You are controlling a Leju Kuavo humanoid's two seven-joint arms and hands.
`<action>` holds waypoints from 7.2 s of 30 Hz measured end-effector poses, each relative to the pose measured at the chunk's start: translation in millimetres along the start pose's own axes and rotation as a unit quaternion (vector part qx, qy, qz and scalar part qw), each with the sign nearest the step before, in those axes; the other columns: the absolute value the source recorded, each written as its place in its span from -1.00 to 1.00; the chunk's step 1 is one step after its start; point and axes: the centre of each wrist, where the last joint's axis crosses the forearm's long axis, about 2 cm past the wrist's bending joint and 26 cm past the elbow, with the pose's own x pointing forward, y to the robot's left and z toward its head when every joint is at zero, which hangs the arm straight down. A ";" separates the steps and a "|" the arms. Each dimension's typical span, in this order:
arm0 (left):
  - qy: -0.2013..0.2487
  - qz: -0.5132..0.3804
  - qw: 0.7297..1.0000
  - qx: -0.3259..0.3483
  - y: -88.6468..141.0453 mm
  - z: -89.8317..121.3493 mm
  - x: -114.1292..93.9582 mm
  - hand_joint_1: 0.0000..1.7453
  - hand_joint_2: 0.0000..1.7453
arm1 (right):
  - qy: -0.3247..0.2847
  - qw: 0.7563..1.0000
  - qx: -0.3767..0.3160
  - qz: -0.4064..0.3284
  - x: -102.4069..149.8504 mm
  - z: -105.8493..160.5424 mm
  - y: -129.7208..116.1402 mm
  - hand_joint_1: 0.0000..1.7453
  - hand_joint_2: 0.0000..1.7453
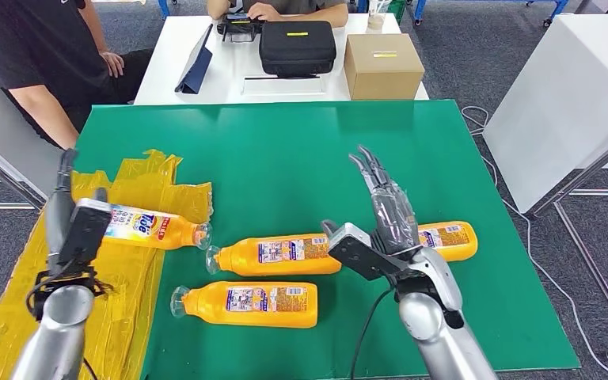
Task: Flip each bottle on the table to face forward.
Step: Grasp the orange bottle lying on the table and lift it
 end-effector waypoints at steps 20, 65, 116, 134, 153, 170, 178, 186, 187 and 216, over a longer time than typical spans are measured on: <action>-0.068 0.015 0.996 0.053 43.2 4.7 19.4 -1.00 -1.00 | 0.070 0.981 0.090 0.155 -42.5 77.3 -74.1 -1.00 1.00; -0.040 0.017 0.996 0.079 65.0 35.9 -13.1 -1.00 -1.00 | 0.205 0.879 0.218 0.372 -138.7 59.2 -66.9 -1.00 1.00; -0.025 0.002 0.993 0.119 91.4 43.4 -20.6 -1.00 -1.00 | 0.246 0.827 0.308 0.402 -195.0 8.1 -77.2 -1.00 1.00; -0.024 0.007 0.992 0.123 91.9 42.5 -23.7 -1.00 -1.00 | 0.259 0.826 0.327 0.379 -210.5 13.6 -89.9 1.00 1.00; -0.030 0.017 0.992 0.121 91.1 41.4 -23.2 -1.00 -1.00 | 0.257 0.824 0.330 0.381 -203.8 55.5 -97.6 1.00 1.00; -0.031 0.023 0.992 0.119 88.2 33.9 -28.7 -1.00 -1.00 | 0.265 0.821 0.328 0.384 -200.6 62.9 -98.4 1.00 1.00; -0.032 0.024 0.992 0.120 87.3 32.7 -28.6 -1.00 -1.00 | 0.265 0.818 0.332 0.387 -200.7 62.6 -98.6 -1.00 1.00; -0.038 0.025 0.991 0.126 87.1 25.9 -26.4 -1.00 -1.00 | 0.263 0.816 0.331 0.394 -200.4 50.9 -100.2 -1.00 1.00; -0.038 0.025 0.991 0.126 86.9 25.2 -26.3 -1.00 -1.00 | 0.262 0.816 0.331 0.394 -200.5 50.0 -100.1 -1.00 1.00; -0.038 0.029 0.991 0.123 84.1 21.6 -26.4 -1.00 -1.00 | 0.243 0.820 0.342 0.390 -199.1 48.5 -92.2 -1.00 1.00</action>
